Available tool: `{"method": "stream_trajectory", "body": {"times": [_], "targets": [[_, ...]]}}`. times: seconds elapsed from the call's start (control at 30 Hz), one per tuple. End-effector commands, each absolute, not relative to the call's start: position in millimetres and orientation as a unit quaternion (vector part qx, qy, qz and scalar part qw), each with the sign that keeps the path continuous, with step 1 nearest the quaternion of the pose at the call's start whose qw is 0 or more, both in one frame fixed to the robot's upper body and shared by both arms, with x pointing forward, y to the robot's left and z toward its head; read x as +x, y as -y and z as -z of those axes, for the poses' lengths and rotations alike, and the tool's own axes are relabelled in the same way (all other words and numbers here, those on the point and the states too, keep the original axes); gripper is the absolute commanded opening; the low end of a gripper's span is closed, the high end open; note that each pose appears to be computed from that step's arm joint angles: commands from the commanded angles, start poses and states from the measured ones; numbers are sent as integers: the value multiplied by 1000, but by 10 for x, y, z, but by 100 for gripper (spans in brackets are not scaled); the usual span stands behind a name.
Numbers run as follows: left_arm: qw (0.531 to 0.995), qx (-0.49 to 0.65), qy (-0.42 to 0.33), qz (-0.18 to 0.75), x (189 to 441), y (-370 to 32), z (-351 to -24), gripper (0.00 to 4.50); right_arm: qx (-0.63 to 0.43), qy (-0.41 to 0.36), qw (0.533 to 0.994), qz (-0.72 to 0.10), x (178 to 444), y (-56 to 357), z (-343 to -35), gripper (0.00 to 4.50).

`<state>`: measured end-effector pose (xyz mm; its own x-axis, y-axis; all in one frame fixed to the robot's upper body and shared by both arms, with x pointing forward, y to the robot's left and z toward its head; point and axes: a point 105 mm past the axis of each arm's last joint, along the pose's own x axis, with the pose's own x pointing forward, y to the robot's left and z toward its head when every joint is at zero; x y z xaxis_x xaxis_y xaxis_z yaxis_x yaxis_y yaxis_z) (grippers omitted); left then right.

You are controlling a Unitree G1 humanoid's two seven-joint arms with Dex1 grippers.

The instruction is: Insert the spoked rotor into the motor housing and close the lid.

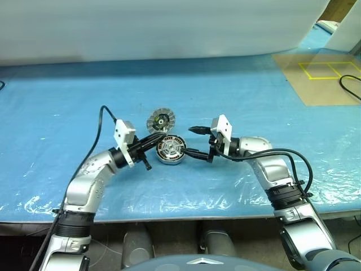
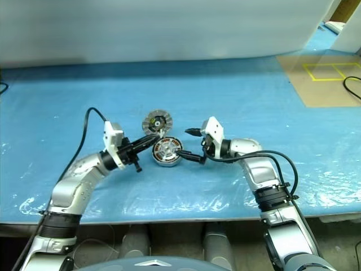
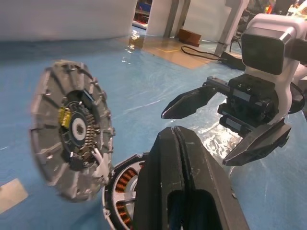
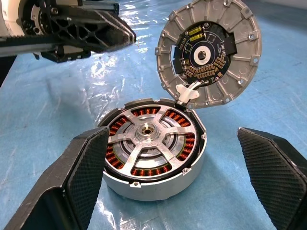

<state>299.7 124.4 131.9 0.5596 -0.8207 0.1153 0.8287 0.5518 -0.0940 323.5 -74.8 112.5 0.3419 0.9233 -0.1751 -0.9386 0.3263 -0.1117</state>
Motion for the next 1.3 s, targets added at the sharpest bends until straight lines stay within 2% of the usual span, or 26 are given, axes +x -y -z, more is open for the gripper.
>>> {"method": "stream_trajectory", "body": {"times": [0.03,0.37,0.6,0.97,1.13,1.3], "targets": [[885,-67,51,458,2965,-1447,-1463,3,-95,-18,812,-576,3240,770,-1242,450],[922,-31,46,382,3200,-1926,-1380,3,-81,-28,798,-596,3156,767,-1265,450],[941,0,56,334,3631,-2062,-1382,3,-72,-21,797,-599,3118,750,-1317,450],[909,-27,4,417,4103,-1585,-1341,3,-70,-20,800,-596,3081,745,-1345,450],[885,-29,-13,465,4174,-1287,-1399,3,-70,-21,803,-592,3068,753,-1347,450],[847,-37,-50,529,4103,-1015,-1341,3,-69,-21,807,-586,3061,763,-1349,450]]}}
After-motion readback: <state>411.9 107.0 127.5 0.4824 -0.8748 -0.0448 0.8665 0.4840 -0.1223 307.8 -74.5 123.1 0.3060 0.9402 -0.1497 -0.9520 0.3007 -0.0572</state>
